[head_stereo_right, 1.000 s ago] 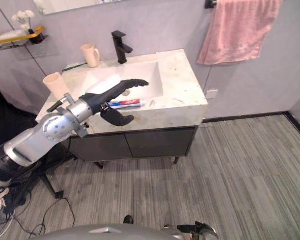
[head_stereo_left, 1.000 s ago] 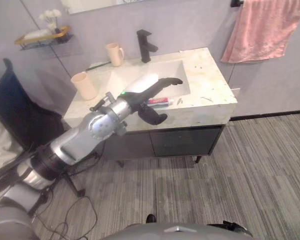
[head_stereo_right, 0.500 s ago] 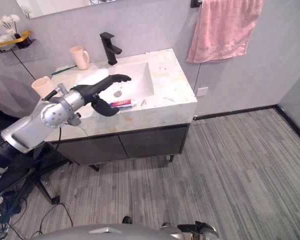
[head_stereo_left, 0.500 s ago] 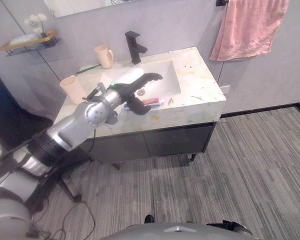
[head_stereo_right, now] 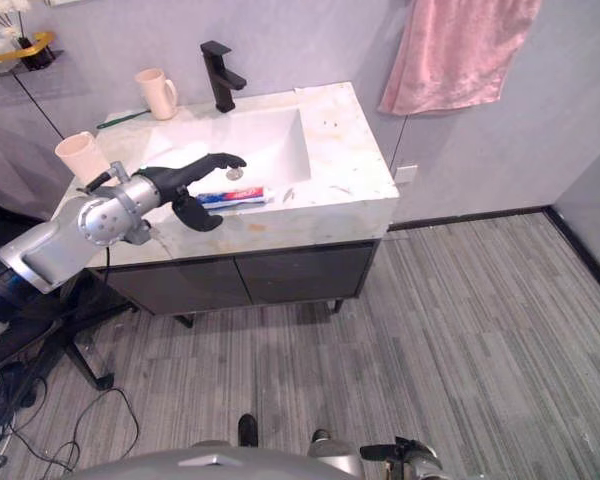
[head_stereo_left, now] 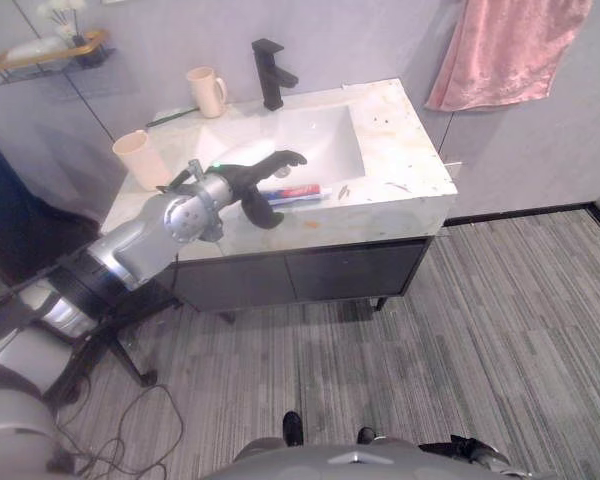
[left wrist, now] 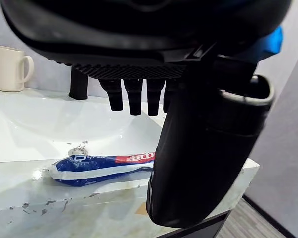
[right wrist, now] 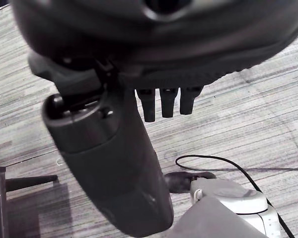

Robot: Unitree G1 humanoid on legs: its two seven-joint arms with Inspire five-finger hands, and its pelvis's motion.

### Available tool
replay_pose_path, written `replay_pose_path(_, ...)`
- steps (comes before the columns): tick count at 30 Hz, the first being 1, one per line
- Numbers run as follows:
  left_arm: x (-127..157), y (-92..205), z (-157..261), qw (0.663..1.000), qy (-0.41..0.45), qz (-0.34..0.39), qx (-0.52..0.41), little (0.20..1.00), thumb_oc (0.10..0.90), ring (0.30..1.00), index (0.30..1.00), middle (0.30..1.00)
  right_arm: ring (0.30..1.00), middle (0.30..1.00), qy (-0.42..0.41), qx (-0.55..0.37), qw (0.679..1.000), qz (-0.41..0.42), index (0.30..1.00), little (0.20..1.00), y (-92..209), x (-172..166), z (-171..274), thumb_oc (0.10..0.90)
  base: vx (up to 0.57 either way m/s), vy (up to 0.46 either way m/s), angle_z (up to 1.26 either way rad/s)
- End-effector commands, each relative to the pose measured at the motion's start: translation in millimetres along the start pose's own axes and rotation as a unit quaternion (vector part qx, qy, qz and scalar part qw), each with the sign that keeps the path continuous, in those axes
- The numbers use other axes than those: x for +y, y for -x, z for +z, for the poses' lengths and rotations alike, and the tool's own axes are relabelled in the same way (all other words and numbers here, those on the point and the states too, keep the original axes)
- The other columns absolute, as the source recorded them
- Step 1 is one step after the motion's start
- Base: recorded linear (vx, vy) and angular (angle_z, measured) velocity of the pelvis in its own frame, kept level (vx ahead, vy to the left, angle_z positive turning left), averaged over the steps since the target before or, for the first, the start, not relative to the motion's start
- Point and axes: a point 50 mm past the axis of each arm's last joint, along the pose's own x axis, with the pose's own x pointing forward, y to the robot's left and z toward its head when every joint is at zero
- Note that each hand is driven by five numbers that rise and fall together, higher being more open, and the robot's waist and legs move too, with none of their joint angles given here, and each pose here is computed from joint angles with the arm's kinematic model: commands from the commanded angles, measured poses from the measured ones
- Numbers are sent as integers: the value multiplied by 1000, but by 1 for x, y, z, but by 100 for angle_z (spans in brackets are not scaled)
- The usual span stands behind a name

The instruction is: Organize the bathroom.

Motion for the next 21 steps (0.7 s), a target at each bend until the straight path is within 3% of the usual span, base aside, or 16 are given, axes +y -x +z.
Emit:
replay_pose_path(1, 87, -3, 12, 991, -67, 119, 8, 900, 800, 900, 900, 900, 900, 900, -13, -4, 1000, -19, 900, 900, 0, -9, -4, 800, 74, 19, -2)
replay_pose_path(21, 79, -20, -5, 994, -44, 75, 68, 900, 800, 900, 900, 900, 900, 900, -20, 13, 1000, -21, 900, 900, 2, -1, -21, 800, 42, 12, -4)
